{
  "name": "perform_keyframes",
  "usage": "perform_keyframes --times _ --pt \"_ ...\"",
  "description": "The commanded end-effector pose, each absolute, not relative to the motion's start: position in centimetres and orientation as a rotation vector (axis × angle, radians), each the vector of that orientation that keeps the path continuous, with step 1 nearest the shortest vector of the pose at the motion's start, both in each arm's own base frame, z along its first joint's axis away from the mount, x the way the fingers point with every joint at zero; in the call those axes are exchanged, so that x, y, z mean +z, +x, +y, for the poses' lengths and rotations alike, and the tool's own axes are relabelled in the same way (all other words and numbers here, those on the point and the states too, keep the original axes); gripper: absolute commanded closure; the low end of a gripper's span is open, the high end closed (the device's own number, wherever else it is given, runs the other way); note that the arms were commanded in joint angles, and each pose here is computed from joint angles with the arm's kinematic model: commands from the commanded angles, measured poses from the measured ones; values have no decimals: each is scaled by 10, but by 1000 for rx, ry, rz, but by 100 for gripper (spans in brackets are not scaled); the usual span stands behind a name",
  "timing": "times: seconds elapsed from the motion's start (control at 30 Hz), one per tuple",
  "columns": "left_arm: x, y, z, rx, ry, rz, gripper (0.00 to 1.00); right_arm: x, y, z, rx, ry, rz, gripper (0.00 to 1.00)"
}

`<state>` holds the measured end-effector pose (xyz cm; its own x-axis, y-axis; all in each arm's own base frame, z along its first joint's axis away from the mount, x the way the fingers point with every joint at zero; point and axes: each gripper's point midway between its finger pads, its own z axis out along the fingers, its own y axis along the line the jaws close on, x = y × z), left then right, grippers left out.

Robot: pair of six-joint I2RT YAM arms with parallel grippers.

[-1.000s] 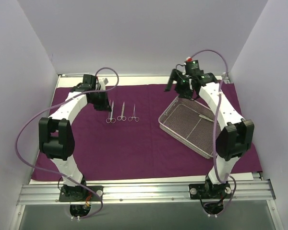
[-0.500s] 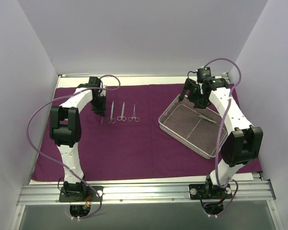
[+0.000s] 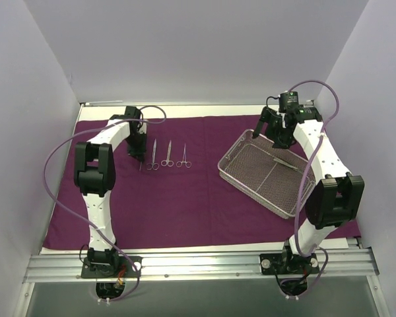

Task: Open and lay out the surgical kit
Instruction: Place the medical item in the surgical kit.

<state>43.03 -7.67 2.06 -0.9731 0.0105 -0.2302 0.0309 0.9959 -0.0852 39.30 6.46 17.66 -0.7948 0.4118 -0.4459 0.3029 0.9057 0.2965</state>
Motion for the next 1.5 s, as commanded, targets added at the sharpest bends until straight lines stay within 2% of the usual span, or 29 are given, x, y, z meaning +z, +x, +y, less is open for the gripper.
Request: perform_keyframes --times 0.0,0.07,0.2,0.63,0.73,0.87,1.0,1.17,1.47 --pt "30 444 -74 -116 7 2878 95 171 386 58 275 522 2590 18" --pt "29 446 -73 -108 1 2877 87 169 385 58 279 525 2593 18" --pt "25 444 -72 -102 -4 2889 79 166 385 57 289 537 2595 18" --pt "27 442 -68 -91 -6 2892 65 158 384 59 308 552 2609 18" --pt "29 441 -66 -91 -14 2888 65 157 384 57 294 566 2606 18" --pt "54 443 -60 -79 -56 2850 59 152 379 38 178 687 2585 18" --pt "97 447 -64 -138 -112 2762 55 130 375 5 10 882 2508 29" --pt "159 443 -88 -320 -94 2618 52 103 364 -46 -217 1086 2383 34" --pt "197 410 -120 -531 -79 2506 49 80 354 -85 -410 1253 2136 43"
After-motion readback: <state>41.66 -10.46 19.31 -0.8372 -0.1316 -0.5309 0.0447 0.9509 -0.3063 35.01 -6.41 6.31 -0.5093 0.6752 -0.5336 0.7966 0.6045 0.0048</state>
